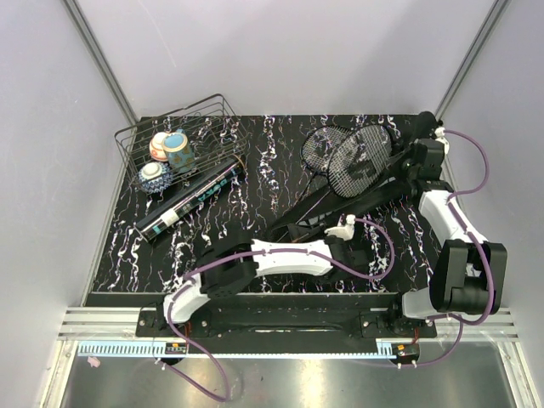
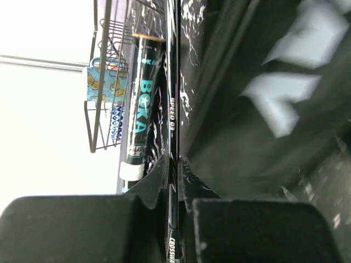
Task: Pack up the badminton gear
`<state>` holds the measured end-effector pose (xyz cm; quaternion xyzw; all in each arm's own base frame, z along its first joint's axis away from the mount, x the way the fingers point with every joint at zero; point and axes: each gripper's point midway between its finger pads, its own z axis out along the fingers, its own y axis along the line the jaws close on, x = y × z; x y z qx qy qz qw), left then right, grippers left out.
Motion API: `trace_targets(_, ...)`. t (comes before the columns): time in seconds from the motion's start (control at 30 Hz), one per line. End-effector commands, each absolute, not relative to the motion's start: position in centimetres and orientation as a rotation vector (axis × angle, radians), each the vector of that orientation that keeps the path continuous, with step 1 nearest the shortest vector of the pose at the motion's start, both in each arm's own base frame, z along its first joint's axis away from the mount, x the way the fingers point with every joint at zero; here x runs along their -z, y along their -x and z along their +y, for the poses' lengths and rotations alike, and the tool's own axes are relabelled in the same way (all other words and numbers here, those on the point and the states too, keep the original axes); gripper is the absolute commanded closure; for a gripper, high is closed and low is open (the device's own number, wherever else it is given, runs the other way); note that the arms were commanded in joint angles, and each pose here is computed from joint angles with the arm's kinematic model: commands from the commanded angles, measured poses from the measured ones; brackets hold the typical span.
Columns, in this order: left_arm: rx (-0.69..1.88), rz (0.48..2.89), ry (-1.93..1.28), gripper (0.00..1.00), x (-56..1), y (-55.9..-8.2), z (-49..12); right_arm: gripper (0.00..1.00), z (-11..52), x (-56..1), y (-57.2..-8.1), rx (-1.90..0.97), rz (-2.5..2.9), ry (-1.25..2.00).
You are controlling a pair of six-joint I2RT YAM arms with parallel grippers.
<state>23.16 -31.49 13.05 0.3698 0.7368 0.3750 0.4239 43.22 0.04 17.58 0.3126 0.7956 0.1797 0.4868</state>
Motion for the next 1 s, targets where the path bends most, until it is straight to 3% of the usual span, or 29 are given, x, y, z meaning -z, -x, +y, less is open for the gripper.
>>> trace_targets(0.0,-1.057,1.61,-0.759,1.0,-17.2,-24.9,-31.2,1.0,3.6,-19.0,-43.7,-0.635,1.922,-0.672)
trace_targets(0.23,-1.11,1.503,-0.814,1.0,-16.8,-24.8,-31.3,1.0,3.9,-19.9,-43.7,-0.628,1.889,-0.553)
trace_targets(0.47,-1.087,1.564,-0.816,1.0,-16.2,-23.6,-28.1,1.0,4.4,-19.9,-43.9,-0.631,1.894,-0.453)
trace_targets(0.5,-1.184,1.56,-0.971,1.0,-16.0,-23.4,-27.8,1.0,4.5,-20.1,-43.9,-0.637,1.889,-0.446)
trace_targets(0.57,-0.792,1.818,-1.047,1.0,-11.2,-22.1,-30.0,1.0,4.8,-20.2,-43.9,-0.655,1.89,-0.436)
trace_targets(0.6,-0.534,1.837,-0.995,1.0,-13.4,-21.9,-31.9,1.0,4.8,-20.1,-43.8,-0.656,1.892,-0.439)
trace_targets(0.63,-0.456,1.882,-1.024,1.0,-12.7,-21.2,-31.8,1.0,4.8,-20.2,-43.8,-0.652,1.891,-0.435)
trace_targets(0.8,-0.405,1.909,-1.05,1.0,-14.7,-22.0,-32.2,1.0,5.0,-20.5,-43.7,-0.662,1.882,-0.415)
trace_targets(0.97,-0.333,1.933,-1.237,1.0,-12.8,-21.0,-33.4,1.0,5.7,-21.0,-43.4,-0.699,1.864,-0.364)
